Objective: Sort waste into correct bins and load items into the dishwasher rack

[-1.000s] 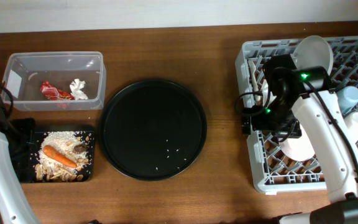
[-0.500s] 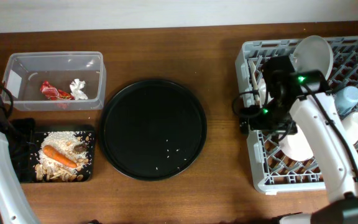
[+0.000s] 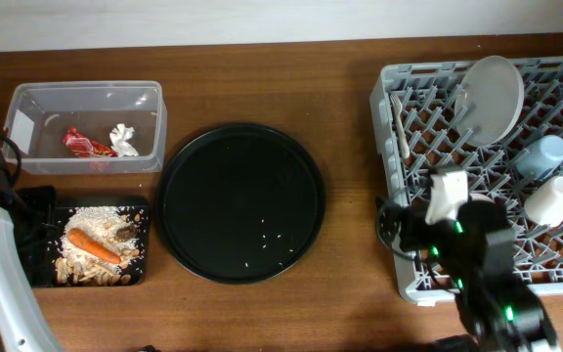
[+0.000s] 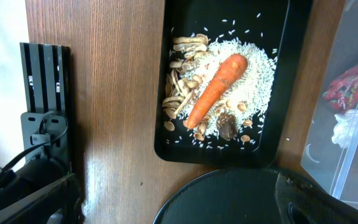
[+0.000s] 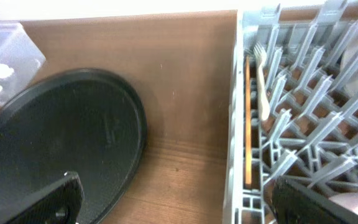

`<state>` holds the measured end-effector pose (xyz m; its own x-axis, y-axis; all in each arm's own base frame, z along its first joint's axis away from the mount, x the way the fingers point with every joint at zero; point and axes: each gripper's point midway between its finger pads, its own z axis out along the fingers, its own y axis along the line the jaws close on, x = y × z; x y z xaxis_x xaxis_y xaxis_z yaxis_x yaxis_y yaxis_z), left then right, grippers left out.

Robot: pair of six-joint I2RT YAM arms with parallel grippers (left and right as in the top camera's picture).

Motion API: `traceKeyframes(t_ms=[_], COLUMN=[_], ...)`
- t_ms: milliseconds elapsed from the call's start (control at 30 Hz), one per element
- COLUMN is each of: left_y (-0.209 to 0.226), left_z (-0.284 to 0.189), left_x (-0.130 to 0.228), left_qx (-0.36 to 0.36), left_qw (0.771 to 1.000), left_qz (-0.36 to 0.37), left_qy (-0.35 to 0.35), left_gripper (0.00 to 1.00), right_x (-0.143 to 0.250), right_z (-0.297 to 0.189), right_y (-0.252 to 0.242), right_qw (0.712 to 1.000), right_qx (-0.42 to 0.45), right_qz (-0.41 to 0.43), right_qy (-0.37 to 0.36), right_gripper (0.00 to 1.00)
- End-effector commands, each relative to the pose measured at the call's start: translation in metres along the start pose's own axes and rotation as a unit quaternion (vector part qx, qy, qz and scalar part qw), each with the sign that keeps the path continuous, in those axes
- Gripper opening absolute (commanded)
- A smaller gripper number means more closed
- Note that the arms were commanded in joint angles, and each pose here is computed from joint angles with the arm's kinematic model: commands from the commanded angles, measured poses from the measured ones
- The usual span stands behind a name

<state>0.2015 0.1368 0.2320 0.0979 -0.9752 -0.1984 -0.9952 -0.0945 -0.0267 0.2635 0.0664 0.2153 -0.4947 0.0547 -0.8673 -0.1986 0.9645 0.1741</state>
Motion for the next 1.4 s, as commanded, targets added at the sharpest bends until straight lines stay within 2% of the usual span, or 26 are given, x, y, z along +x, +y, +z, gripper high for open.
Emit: traceKeyframes(t_ms=[0,233,400,733,967,1167,1367], left_y=[0.002,0.002,0.002,0.002,0.002,0.002,0.002], left_z=[-0.001,-0.001,-0.001,-0.001,-0.001,-0.001,-0.001], left_x=[-0.002,-0.002,-0.002,-0.002,-0.002,-0.002,-0.002], left_qx=[0.000,0.000,0.000,0.000,0.000,0.000,0.000], left_qw=[1.000,1.000,1.000,1.000,1.000,1.000,1.000], left_qz=[-0.007,-0.007,-0.007,-0.007,-0.007,-0.007,-0.007], left_qy=[-0.004,-0.004,-0.004,-0.004,-0.004,-0.004,-0.004], left_gripper=[0.99,0.99,0.99,0.99,0.99,0.99,0.99], right_x=[-0.004,0.001,-0.009,-0.009,0.005,0.057,0.055], right_z=[-0.020,-0.033,-0.045,-0.045,-0.035,-0.005,-0.006], right_y=[0.001,-0.024,-0.032,-0.042,-0.058,-0.076,-0.077], right_qw=[0.995,0.976,0.957,0.927,0.938,0.967,0.965], right_qx=[-0.008,0.027,0.042,0.051,0.088,0.126,0.132], right_qz=[-0.029,-0.021,-0.027,-0.039,-0.029,-0.064,-0.075], right_qy=[-0.095,-0.213,-0.286,-0.371,-0.335,-0.211,-0.212], right_gripper=[0.99,0.99,0.99,0.99,0.99,0.99,0.99])
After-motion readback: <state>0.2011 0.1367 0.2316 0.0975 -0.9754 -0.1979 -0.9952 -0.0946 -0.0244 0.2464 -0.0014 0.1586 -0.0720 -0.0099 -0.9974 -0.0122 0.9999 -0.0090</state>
